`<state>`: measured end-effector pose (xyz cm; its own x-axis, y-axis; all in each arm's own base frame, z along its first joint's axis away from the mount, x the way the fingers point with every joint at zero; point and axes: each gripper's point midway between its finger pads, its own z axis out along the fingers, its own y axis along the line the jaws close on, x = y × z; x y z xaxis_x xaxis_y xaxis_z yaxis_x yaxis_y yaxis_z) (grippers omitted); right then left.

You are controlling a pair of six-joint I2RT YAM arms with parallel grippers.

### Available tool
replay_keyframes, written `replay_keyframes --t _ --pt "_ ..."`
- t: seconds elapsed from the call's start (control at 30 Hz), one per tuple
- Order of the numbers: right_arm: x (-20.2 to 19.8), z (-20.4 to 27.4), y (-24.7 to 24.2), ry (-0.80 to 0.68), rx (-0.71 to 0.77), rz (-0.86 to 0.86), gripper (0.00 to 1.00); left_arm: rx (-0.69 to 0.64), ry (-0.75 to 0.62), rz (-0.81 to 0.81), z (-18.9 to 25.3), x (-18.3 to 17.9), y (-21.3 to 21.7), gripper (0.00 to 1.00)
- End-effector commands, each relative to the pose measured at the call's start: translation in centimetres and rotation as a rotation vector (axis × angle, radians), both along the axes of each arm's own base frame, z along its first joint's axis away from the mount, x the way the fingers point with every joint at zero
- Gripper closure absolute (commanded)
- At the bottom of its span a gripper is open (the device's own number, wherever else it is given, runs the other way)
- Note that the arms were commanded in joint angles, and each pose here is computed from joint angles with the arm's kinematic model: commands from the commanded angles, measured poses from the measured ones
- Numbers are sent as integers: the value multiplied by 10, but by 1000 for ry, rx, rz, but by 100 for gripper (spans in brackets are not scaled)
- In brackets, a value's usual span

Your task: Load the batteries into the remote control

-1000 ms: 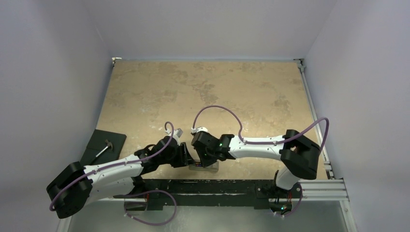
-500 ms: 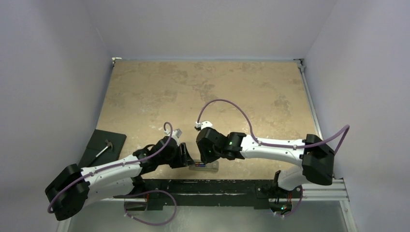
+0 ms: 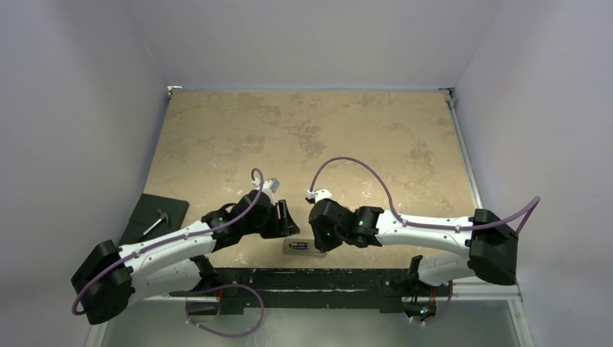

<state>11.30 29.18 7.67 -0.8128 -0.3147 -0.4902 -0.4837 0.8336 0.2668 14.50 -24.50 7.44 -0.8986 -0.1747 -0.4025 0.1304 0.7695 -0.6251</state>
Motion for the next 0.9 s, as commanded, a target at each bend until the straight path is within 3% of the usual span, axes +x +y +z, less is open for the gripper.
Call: replay_keyframes --t 0.0,0.2,0.87 --pt "-9 1 0 33 61 -10 83 23 -55 -30 8 15 -12 48" --pt "-23 -13 -7 83 83 6 100 21 -43 -52 -3 22 -27 48" --pt "-12 -44 6 88 31 -17 100 49 42 -81 -37 2 -19 48"
